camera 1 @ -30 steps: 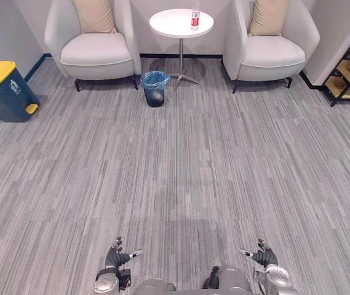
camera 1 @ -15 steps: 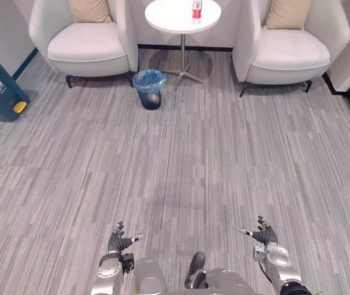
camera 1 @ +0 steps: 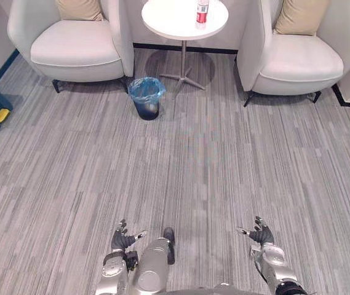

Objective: Gather rubbish on tea table into small bin, then transfer packed bag to large trash can.

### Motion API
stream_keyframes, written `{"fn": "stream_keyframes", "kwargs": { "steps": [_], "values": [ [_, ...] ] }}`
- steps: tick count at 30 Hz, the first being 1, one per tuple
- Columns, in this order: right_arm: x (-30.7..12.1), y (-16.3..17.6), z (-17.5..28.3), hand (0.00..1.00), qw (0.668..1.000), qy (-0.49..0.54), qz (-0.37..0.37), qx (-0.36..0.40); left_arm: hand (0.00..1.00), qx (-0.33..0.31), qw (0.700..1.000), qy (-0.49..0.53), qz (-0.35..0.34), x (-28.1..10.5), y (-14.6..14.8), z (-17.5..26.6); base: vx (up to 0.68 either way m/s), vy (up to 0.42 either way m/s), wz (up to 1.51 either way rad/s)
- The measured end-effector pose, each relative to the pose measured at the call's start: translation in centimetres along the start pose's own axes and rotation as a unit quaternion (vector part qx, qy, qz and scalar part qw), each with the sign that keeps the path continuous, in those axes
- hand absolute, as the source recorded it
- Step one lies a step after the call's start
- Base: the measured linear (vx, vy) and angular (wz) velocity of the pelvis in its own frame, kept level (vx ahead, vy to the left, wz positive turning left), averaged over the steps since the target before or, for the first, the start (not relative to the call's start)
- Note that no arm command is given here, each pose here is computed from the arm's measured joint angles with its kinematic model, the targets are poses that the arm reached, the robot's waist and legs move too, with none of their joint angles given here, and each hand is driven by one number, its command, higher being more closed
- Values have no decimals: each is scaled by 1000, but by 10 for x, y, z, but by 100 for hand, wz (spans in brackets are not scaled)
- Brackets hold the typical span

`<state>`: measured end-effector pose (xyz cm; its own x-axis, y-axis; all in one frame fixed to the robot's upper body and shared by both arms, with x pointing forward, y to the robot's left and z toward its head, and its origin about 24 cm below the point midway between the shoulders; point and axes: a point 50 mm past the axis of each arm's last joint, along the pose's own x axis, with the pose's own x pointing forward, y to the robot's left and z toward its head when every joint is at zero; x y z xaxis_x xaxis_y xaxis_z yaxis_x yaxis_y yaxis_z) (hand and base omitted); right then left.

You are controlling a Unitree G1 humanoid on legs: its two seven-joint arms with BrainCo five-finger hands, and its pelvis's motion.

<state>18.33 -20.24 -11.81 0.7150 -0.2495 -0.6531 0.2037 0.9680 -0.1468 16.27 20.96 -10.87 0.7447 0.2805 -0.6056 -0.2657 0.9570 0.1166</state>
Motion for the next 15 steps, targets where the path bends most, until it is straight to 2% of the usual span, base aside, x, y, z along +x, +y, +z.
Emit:
{"fn": "stream_keyframes", "kwargs": {
  "steps": [8,12,15],
  "values": [
    [2,-3,-2,0,1000,13,-5,-5,0,2,1000,0,9,4,6,3,412,-39,24],
    [-4,-8,-18,0,999,33,-10,-6,0,3,1000,11,11,1,8,-4,453,-284,67],
    [-6,-7,-18,0,1000,28,-9,-2,0,1,1000,21,14,-2,9,-10,494,-362,7]
  ]
}}
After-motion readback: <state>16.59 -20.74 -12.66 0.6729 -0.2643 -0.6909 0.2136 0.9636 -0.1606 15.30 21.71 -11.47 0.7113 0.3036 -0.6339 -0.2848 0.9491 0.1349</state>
